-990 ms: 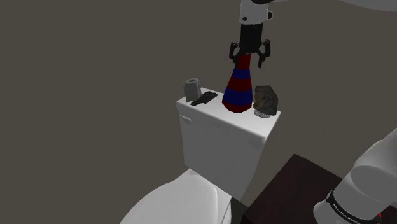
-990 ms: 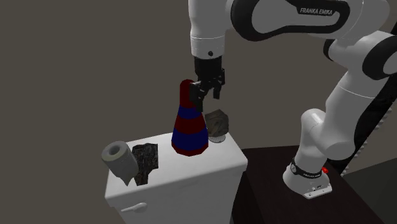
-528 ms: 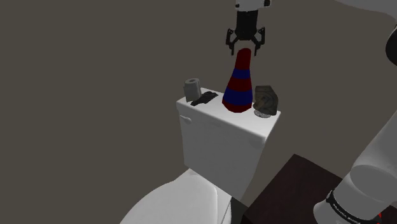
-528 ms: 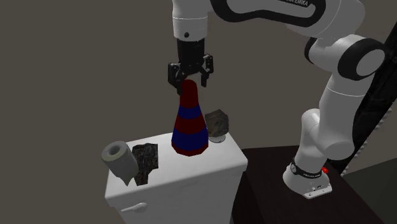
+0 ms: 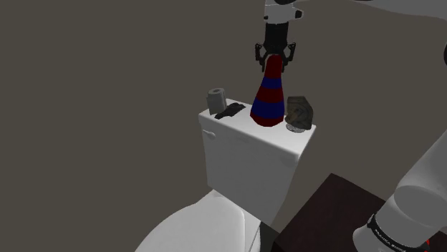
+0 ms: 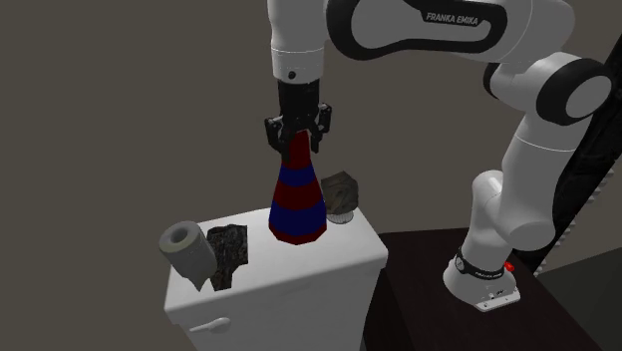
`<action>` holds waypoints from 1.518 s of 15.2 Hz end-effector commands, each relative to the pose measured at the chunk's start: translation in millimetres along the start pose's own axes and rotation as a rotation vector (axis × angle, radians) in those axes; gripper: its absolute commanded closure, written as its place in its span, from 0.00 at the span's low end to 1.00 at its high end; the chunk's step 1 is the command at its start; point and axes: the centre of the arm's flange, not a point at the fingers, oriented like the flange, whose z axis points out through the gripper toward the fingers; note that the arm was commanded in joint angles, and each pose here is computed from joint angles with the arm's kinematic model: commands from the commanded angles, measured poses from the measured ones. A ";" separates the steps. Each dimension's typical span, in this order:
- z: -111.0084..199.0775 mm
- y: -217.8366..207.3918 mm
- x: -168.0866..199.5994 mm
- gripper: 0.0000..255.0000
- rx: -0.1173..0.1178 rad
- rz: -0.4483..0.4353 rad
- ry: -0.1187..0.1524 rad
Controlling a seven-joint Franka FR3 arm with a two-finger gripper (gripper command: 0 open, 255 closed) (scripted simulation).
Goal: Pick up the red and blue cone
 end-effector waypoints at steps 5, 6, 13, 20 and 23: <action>1.2 0.4 0.0 1.00 -0.001 0.001 0.000; 1.2 0.3 0.0 1.00 -0.001 0.001 0.000; -19.5 0.8 1.4 1.00 -0.001 0.001 0.000; -56.3 2.6 3.9 1.00 -0.001 0.001 0.000; -72.1 3.3 4.9 1.00 -0.001 0.001 0.000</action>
